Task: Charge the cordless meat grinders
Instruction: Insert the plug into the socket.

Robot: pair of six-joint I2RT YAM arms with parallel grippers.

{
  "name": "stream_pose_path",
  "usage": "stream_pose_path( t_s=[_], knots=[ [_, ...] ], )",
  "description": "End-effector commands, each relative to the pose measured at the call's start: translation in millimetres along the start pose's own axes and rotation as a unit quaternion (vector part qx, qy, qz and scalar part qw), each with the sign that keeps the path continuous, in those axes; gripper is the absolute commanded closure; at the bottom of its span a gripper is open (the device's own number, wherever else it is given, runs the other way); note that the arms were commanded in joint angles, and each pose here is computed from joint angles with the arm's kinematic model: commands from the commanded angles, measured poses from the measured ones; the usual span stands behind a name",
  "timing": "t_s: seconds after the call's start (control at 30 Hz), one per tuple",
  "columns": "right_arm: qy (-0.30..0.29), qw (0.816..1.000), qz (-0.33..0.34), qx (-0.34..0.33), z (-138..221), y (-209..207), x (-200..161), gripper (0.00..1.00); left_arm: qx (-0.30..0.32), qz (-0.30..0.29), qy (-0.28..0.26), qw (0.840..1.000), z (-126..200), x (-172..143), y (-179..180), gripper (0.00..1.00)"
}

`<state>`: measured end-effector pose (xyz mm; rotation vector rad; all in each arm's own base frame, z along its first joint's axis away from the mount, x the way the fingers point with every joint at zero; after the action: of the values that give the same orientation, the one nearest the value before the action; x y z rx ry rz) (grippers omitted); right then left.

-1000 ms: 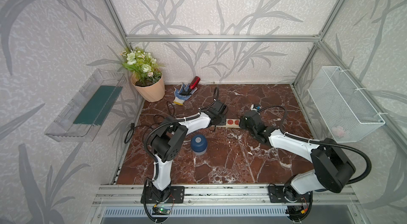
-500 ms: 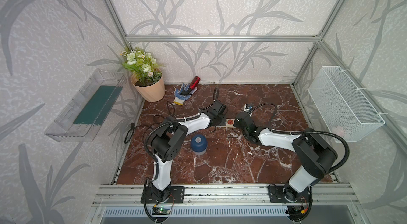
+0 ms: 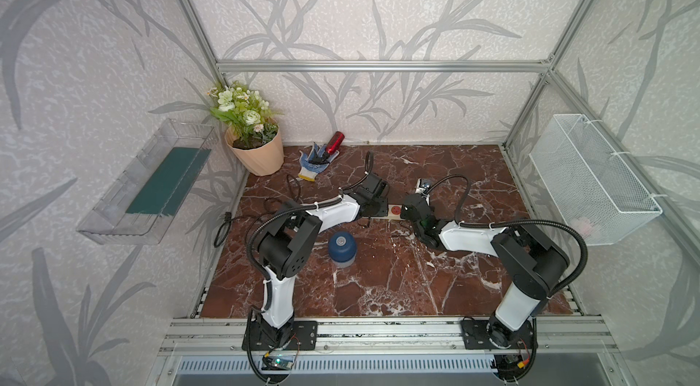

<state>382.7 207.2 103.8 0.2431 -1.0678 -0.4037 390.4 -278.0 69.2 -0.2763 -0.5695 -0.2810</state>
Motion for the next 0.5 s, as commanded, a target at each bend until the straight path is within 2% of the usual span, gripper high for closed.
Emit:
stream_pose_path(
  t_s=[0.0, 0.47],
  knots=[
    [-0.022, 1.000, 0.001, -0.002, -3, 4, 4, 1.00, 0.018, 0.014, 0.040, 0.999, -2, -24, 13, 0.72],
    [-0.055, 0.997, 0.045, -0.014, 2, 5, -6, 1.00, 0.015, 0.018, 0.037, 0.999, 1, -25, 15, 0.72]
  ],
)
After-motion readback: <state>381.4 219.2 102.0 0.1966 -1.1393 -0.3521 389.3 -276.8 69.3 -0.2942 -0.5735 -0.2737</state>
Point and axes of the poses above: each gripper's point midway between its finger pads, its own z axis back along the fingers, its own y axis along the line the jaws close on, x = y × z, the point moved 2 cm from there along z, back along the fingers, and after that the axes turned 13 degrees about -z, right-handed, at the moved point
